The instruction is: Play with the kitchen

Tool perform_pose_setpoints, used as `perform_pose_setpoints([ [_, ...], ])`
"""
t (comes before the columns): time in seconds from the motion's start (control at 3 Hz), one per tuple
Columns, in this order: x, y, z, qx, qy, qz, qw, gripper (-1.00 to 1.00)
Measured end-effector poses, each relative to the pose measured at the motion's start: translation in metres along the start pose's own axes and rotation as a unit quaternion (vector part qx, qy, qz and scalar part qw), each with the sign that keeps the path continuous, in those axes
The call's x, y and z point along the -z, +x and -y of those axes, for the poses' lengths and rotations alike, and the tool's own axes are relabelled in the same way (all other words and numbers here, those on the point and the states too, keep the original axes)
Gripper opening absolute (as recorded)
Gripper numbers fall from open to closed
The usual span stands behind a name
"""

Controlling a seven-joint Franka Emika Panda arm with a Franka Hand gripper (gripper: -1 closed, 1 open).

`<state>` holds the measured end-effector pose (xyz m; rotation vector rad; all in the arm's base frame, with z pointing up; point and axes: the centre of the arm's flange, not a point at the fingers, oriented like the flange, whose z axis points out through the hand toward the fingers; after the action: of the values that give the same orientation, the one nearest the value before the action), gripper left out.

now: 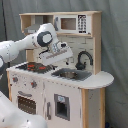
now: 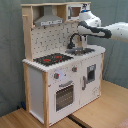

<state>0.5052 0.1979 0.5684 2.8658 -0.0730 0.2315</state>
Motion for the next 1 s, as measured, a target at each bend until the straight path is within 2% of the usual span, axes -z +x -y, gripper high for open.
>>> perform_pose_setpoints([
  [0.33, -0.027, 0.012, 0.004, 0.016, -0.004, 0.023, 0.9996, 1.00],
  [0.67, -0.039, 0.029, -0.001, 0.011, -0.011, 0.028, 0.9995, 1.00],
  [1.0, -0.061, 0.042, 0.010, 0.008, -0.016, 0.028, 0.9995, 1.00],
])
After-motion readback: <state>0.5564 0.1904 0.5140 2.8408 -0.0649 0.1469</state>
